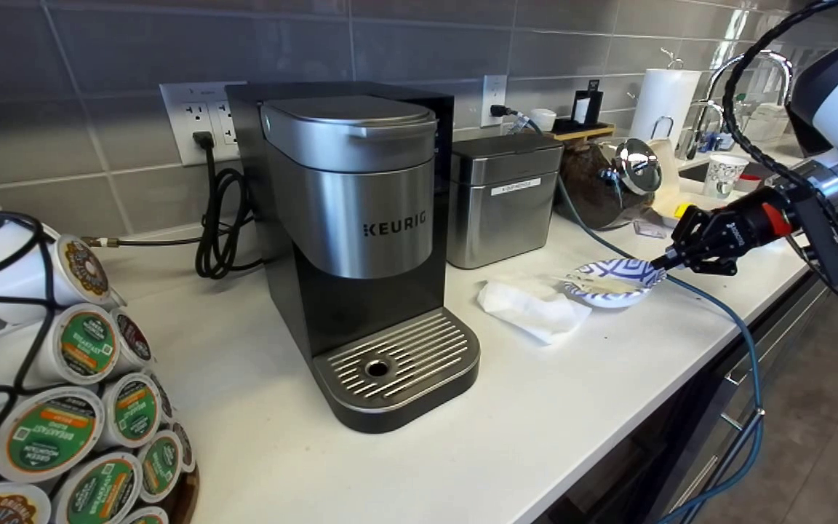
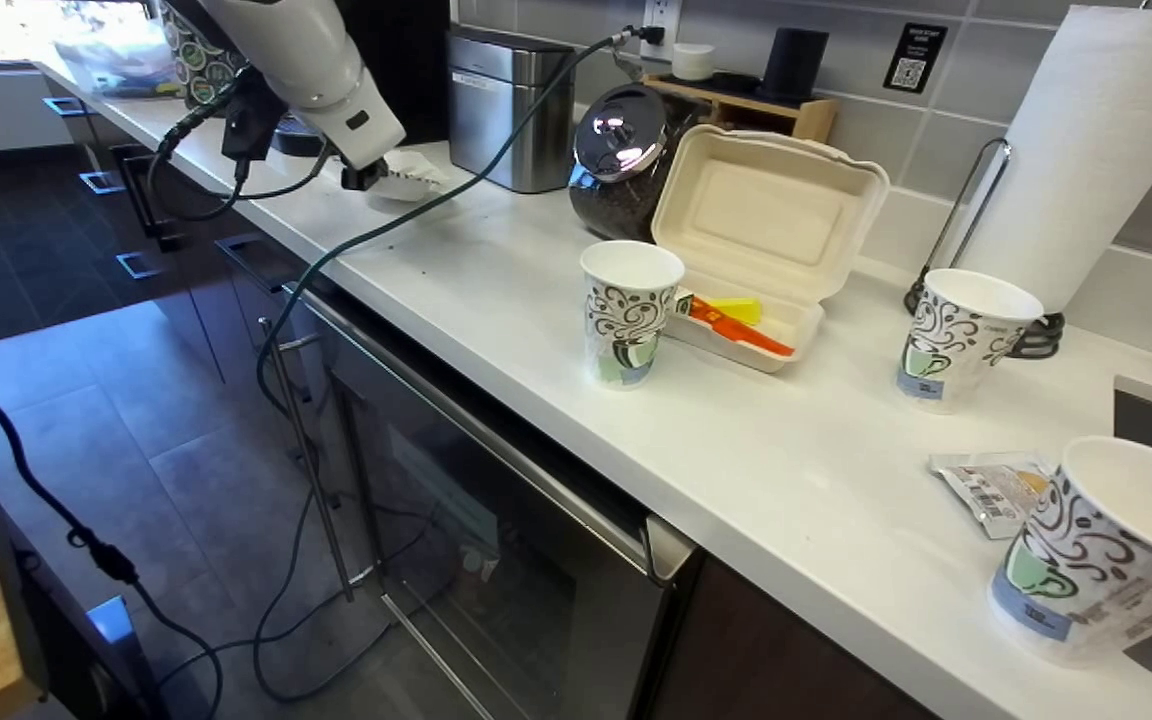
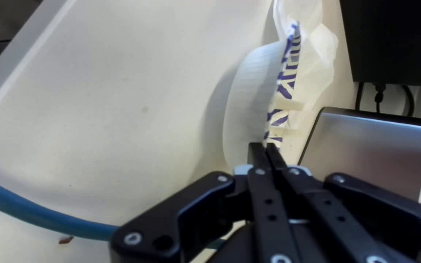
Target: Move the blue and white plate to the counter
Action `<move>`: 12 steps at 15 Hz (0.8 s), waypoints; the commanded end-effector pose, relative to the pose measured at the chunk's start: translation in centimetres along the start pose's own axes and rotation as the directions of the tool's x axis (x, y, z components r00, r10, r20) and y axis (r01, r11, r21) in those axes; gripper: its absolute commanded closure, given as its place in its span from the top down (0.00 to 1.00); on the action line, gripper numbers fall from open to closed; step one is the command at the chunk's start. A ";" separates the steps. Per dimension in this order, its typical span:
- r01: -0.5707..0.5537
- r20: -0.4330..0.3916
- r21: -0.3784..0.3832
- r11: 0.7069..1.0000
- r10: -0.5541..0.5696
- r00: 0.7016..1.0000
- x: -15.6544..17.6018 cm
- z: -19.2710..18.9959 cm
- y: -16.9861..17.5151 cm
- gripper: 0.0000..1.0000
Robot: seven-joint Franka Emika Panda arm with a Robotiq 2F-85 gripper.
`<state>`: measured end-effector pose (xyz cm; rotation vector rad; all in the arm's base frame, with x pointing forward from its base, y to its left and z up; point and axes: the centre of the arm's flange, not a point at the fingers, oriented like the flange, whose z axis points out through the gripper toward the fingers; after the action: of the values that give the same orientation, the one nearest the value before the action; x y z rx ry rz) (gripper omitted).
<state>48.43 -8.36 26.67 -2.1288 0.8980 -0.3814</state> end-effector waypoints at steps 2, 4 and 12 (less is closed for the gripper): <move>-0.015 -0.032 -0.074 0.997 0.013 0.999 0.7 0.8 1.5 0.41; -0.001 -0.072 -0.135 0.991 -0.009 0.997 0.6 -0.9 1.4 0.57; 0.319 -0.143 -0.300 0.899 -0.373 0.917 -7.4 -10.3 -1.5 1.00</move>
<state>43.80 -10.25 30.71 -2.5289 0.8418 -0.6434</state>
